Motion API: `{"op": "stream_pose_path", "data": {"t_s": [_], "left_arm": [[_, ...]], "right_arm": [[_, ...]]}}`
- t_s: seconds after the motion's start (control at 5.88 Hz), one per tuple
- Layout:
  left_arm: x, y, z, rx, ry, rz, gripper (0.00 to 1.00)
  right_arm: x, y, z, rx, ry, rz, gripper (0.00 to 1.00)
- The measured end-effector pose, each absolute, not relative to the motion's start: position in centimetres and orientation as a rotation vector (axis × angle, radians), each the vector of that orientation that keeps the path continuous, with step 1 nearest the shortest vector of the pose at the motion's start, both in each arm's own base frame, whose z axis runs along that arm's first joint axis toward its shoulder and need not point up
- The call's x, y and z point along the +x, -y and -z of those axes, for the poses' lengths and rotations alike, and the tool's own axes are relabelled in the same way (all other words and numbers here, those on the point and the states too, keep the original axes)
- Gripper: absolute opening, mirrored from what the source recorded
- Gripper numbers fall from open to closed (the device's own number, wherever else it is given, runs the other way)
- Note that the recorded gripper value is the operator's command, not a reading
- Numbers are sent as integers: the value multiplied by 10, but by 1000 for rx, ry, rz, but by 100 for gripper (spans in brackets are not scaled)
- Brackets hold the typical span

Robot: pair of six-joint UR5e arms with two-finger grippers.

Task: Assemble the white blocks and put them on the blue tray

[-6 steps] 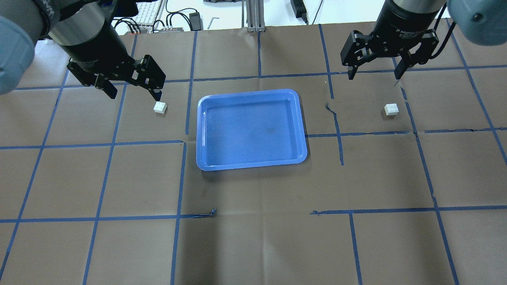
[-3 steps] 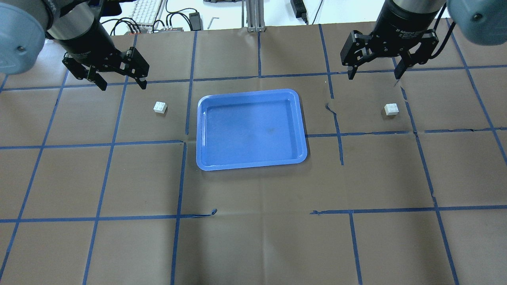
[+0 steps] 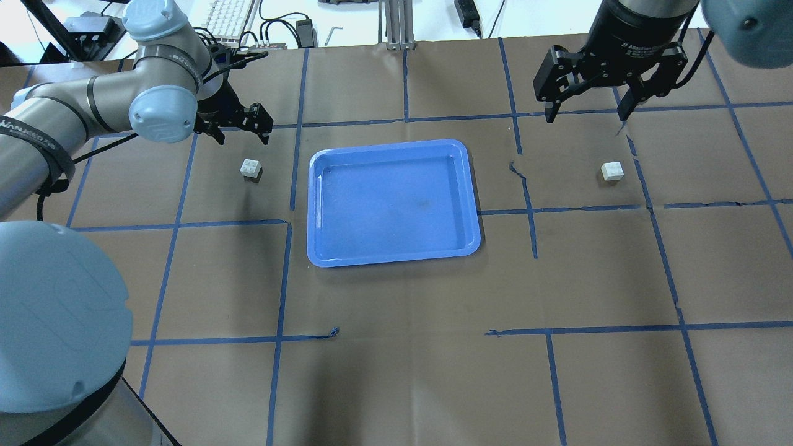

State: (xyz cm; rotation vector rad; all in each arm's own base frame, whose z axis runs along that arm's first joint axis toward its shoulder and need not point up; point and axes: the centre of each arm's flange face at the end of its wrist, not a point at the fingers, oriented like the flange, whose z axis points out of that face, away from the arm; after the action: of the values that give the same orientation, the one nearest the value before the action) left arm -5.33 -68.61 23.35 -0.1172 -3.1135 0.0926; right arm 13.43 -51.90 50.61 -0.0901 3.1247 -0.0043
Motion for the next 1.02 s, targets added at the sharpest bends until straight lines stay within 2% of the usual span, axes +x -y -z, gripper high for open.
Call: {"op": "stream_pose_path", "data": {"t_s": [0.17, 0.51, 0.68, 0.85, 1.02], "left_arm": [[-54, 687, -211, -138, 3112, -66, 99], [-54, 683, -188, -166, 3111, -4, 88], [-54, 682, -181, -172, 3112, 14, 77], [-54, 681, -174, -175, 3111, 31, 31], [-54, 682, -172, -187, 3110, 34, 2]], "right_arm": [[133, 520, -507, -313, -3111, 14, 100], [126, 523, -505, -764, -3042, 18, 100], [115, 527, -502, -1036, -2963, 15, 100], [90, 535, -499, -1301, -2854, 13, 100], [55, 543, -495, -1531, -2729, 10, 100]]}}
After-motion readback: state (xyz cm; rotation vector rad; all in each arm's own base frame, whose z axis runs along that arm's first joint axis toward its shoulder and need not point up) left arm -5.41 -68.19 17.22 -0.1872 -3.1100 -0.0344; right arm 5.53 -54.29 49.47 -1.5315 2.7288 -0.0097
